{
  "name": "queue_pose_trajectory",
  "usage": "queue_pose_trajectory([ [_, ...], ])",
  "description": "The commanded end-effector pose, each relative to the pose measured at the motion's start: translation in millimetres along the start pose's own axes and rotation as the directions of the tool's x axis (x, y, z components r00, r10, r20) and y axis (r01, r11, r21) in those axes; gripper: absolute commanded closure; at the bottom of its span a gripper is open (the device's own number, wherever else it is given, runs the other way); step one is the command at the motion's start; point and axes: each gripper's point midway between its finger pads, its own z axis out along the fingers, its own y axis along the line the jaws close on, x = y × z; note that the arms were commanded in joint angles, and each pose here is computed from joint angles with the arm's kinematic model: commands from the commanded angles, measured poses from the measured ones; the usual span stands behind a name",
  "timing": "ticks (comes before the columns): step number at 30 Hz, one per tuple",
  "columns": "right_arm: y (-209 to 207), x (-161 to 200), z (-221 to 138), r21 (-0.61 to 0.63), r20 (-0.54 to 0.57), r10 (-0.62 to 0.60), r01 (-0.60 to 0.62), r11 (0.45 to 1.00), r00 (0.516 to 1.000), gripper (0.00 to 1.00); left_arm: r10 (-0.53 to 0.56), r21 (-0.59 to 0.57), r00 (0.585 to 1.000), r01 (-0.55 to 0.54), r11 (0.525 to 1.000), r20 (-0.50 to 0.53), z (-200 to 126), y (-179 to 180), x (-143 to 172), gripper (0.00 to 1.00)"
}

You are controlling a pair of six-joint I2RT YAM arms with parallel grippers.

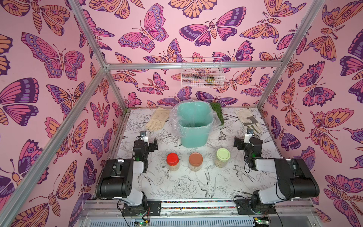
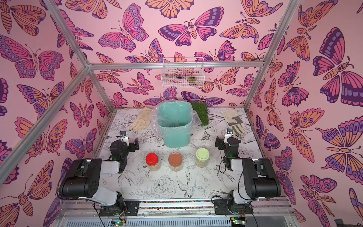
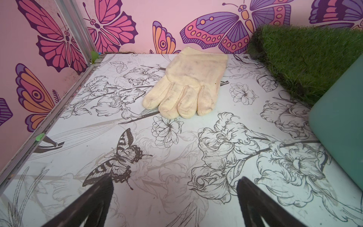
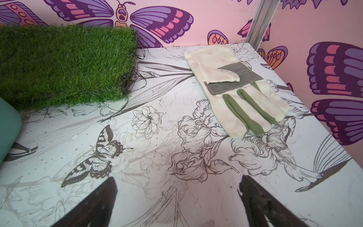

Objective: Empty moldy peanuts from jars
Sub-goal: Pick up the jar from the center of the board.

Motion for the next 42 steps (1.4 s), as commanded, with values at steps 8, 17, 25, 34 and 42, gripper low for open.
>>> queue_pose_trajectory([
  [8,-5.2,-36.5,-13.4,0.036,-0.068,0.035,-0.032,0.999,0.997,0.01,-0.005,0.029,0.996,0.003,1.0,0.091,-37.9,-1.2,-56.9,0.0],
  [17,-3.3,-93.4,-66.6,0.012,-0.019,0.082,-0.081,0.997,0.996,0.01,0.009,0.082,0.999,-0.011,0.997,0.035,-75.1,-1.9,-120.8,0.0],
  [25,33.9,-143.1,-133.2,-0.216,0.002,0.077,-0.075,0.974,0.997,0.0,-0.051,0.132,0.991,0.067,0.989,-0.127,-84.2,-6.0,-131.0,0.0],
  [34,127.8,-163.3,-207.6,-0.574,-0.035,-0.148,0.102,0.813,0.988,0.0,-0.18,0.146,0.964,0.211,0.967,-0.197,-72.9,-2.0,-137.6,0.0],
  [42,221.6,-144.5,-267.3,-0.774,0.019,-0.451,0.299,0.558,0.892,0.0,-0.223,0.106,0.943,0.255,0.961,-0.247,-65.6,5.7,-122.7,0.0],
])
